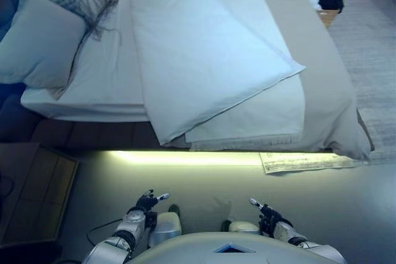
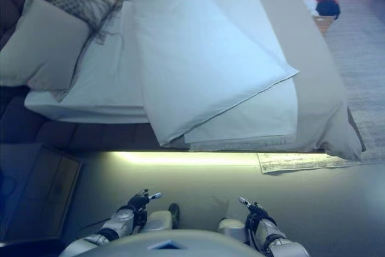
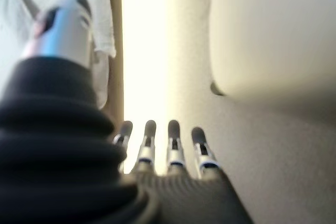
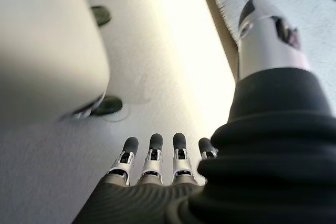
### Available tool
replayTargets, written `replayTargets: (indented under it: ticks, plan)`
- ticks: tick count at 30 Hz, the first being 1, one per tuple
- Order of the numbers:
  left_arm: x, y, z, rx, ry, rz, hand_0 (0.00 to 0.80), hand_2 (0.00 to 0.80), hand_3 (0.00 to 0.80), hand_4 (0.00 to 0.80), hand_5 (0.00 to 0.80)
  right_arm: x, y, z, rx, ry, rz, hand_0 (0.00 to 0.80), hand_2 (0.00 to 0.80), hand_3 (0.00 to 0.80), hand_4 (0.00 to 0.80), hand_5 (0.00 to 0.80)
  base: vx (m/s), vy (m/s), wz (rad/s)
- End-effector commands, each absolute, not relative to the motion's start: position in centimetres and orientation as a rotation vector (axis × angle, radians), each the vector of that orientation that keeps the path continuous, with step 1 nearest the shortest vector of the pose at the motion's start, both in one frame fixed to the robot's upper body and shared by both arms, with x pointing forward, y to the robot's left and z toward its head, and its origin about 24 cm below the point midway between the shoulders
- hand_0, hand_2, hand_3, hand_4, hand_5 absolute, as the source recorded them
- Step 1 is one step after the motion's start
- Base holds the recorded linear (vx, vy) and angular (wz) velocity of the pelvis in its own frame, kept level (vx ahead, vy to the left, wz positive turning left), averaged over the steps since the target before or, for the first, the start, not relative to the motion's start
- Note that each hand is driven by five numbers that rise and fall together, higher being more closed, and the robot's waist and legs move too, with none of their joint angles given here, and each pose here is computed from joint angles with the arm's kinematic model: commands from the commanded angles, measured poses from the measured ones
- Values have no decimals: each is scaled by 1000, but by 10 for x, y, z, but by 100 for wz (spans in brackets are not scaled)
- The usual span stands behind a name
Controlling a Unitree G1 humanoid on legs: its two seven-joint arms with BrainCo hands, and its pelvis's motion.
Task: Make the bed neatly
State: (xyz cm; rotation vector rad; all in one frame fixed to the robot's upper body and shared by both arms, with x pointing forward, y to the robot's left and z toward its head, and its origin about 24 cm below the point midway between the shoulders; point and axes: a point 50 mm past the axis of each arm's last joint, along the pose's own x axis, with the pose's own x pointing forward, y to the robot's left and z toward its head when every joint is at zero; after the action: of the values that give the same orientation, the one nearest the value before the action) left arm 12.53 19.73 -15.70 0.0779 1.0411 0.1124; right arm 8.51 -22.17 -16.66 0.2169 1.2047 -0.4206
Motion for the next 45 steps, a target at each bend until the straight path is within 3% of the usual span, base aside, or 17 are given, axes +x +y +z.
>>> replayTargets:
  ticks: [1,11,18,29,37,45]
  plan:
    - [115,193,-160,101,1051,137,0,0,0,0,0,93,-230,-163,202,1182,-441,0,0,0,0,0,316,148,7]
    - [101,203,-163,114,1067,174,0,0,0,0,0,84,-232,-165,215,1162,-453,0,0,0,0,0,286,184,-11]
    - [114,199,-160,156,1061,118,0,0,0,0,0,99,-206,-165,300,1112,-373,0,0,0,0,0,208,161,8]
    - [118,209,-159,224,1068,120,0,0,0,0,0,111,-203,-163,314,1102,-362,0,0,0,0,0,104,148,-6]
    - [132,218,-153,227,1041,133,0,0,0,0,0,112,-203,-163,333,1109,-360,0,0,0,0,0,130,-121,4]
    - [112,205,-160,196,1064,92,0,0,0,0,0,120,-205,-160,265,1077,-377,0,0,0,0,0,154,-119,47]
